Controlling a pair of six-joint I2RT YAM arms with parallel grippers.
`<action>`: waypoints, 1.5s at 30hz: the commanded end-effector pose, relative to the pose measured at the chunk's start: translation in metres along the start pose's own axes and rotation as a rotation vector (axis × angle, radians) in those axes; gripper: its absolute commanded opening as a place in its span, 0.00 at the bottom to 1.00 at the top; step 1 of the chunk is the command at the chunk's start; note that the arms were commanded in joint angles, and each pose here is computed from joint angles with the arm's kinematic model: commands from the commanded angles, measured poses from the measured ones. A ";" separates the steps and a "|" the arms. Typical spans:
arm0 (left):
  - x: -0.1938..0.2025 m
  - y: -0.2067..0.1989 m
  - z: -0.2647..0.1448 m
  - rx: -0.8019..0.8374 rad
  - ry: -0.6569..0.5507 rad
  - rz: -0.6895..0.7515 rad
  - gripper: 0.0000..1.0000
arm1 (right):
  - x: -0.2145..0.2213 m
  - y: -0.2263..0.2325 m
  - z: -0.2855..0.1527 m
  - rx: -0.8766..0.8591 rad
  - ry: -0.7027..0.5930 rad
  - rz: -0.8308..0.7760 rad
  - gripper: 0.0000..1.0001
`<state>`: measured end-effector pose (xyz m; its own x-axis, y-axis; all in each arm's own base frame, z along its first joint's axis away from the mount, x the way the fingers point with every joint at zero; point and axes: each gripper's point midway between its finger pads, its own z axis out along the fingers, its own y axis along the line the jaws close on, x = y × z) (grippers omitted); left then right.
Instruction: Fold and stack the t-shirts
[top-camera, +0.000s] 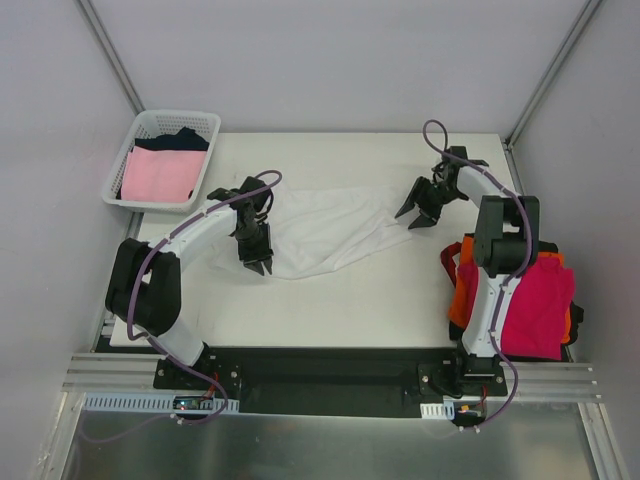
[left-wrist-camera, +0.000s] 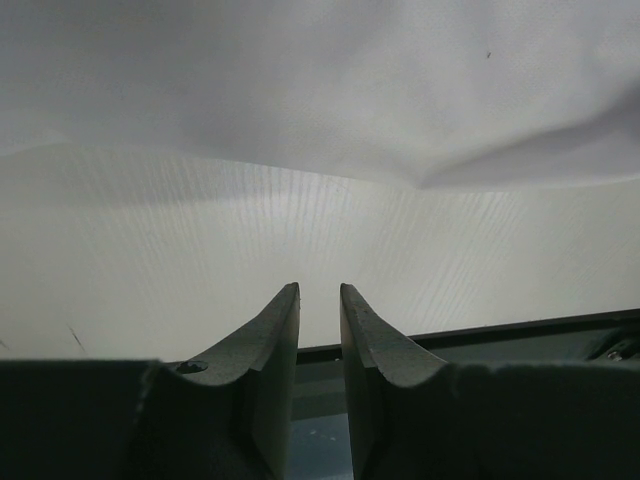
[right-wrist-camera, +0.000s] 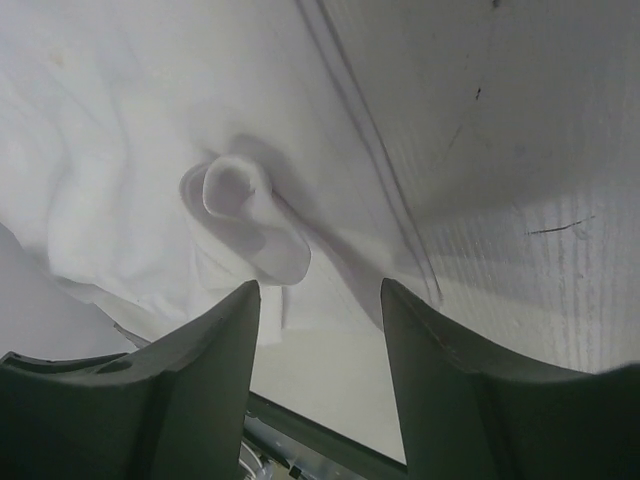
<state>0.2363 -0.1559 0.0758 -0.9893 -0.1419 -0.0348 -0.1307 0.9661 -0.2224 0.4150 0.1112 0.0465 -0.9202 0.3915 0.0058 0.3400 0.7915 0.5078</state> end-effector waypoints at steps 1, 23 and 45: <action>0.004 0.003 -0.007 -0.014 0.003 0.032 0.23 | -0.005 0.001 0.006 -0.004 -0.020 -0.023 0.54; 0.004 0.002 -0.005 -0.017 0.014 0.035 0.24 | -0.005 0.047 0.024 -0.042 -0.014 -0.045 0.52; 0.005 0.002 -0.005 -0.014 0.018 0.036 0.23 | -0.018 0.061 0.039 -0.043 -0.008 -0.048 0.50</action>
<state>0.2344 -0.1546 0.0756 -0.9911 -0.1296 -0.0300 -0.1200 0.9686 -0.2177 0.4578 0.1647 0.0413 -0.9343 0.3545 -0.0384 0.2783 0.7924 0.5428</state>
